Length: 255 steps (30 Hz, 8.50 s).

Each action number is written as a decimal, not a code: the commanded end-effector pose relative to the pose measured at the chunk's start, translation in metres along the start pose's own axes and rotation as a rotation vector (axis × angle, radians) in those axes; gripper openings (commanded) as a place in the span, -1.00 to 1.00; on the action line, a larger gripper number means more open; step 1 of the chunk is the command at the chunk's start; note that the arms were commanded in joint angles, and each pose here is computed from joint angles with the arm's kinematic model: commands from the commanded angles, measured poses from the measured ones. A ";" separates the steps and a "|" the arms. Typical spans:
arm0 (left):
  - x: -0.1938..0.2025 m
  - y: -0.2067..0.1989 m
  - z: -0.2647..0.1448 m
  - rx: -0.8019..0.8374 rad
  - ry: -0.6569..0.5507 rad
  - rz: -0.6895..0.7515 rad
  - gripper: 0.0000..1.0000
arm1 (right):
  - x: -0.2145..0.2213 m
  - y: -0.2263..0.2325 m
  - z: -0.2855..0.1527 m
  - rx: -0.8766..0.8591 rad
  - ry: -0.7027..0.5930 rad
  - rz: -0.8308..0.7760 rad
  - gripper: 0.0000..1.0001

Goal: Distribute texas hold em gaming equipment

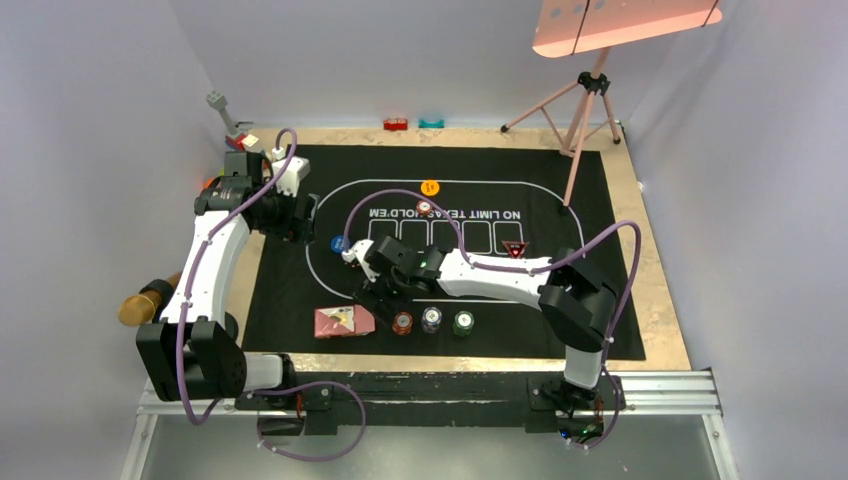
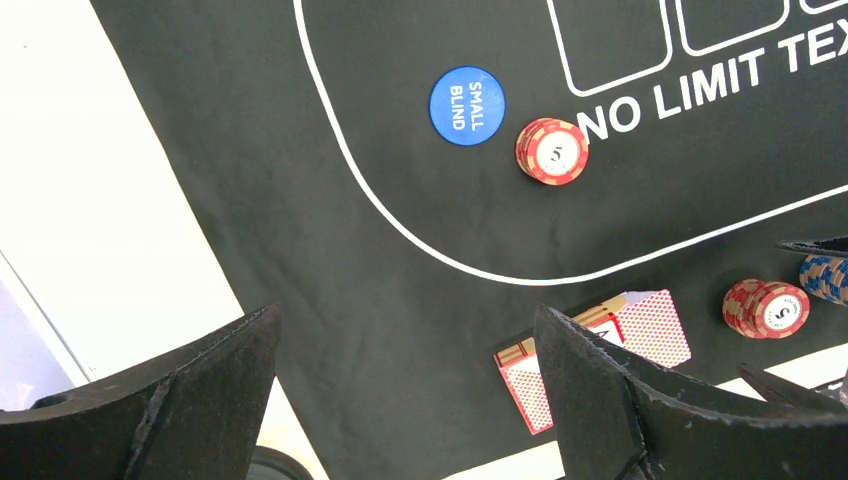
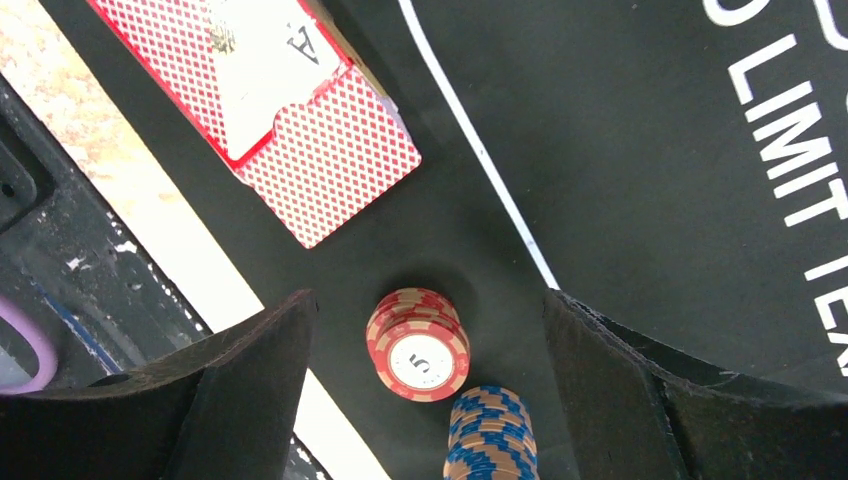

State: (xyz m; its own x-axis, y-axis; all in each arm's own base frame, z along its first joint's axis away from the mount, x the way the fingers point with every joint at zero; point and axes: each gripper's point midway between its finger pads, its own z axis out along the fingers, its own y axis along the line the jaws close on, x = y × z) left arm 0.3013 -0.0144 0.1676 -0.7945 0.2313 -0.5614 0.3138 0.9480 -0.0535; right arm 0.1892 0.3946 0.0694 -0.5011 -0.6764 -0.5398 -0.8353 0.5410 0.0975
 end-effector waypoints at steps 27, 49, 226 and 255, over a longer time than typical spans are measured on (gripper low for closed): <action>-0.008 0.006 -0.009 -0.037 -0.050 0.009 0.99 | 0.057 0.016 0.028 -0.034 0.135 -0.072 0.35; -0.011 0.007 -0.012 -0.044 -0.059 0.017 0.99 | 0.016 0.012 -0.009 0.016 0.033 -0.077 -0.96; -0.007 0.021 -0.007 -0.032 -0.061 -0.092 0.99 | -0.143 -0.001 0.067 0.052 -0.183 0.087 -1.00; -0.004 0.059 -0.002 -0.149 -0.036 -0.260 0.99 | -0.113 -0.008 0.111 0.033 -0.113 0.106 -1.00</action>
State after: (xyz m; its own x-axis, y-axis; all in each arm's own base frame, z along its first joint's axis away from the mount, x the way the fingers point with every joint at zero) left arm 0.3113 0.0405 0.1549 -0.8452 -0.0020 -0.5344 0.0382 0.9972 -0.0642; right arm 0.2746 0.5199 0.0294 -0.5517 -0.5745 -0.6047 -0.7717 0.6266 0.1088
